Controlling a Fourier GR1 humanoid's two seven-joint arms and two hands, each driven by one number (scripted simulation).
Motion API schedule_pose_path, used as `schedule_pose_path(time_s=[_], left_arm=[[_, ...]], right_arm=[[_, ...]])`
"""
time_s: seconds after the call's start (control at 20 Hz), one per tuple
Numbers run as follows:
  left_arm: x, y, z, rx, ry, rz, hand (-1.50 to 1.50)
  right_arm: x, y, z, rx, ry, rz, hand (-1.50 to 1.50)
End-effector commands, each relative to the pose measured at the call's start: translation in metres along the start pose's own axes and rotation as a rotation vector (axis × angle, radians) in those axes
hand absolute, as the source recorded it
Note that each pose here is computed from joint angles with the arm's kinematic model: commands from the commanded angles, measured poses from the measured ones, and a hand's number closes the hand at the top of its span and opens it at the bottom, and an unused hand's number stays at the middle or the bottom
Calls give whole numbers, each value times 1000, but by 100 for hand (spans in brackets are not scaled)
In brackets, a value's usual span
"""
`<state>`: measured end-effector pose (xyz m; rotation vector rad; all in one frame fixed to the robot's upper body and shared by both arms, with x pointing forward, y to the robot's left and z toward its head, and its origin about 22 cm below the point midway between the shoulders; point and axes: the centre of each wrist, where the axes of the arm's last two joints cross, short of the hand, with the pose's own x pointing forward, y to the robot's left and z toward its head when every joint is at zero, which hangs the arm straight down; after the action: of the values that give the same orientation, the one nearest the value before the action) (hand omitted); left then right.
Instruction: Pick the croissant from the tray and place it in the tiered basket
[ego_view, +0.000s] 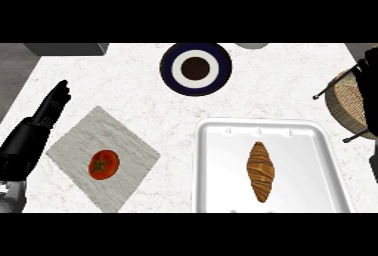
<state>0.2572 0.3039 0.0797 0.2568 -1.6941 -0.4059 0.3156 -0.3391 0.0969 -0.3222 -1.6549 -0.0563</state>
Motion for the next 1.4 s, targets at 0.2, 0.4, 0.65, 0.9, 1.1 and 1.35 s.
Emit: schedule_pose_path(time_s=[0.2,0.4,0.65,0.9,1.1,1.35], left_arm=[[-22,10,0,203,130,-56,0],[-35,8,14,221,203,-32,0],[-43,-3,9,244,220,-40,0],[-42,-3,1,204,211,-21,0],[-32,-15,-9,194,189,-27,0],[-31,-23,-14,166,176,-17,0]], right_arm=[[-31,46,72,-206,21,-211,150],[-117,-17,119,-608,389,113,-150],[-93,46,176,-735,328,60,-150],[-61,32,213,-488,438,215,-150],[-42,9,221,-260,549,406,-150],[14,7,192,-173,628,509,-150]])
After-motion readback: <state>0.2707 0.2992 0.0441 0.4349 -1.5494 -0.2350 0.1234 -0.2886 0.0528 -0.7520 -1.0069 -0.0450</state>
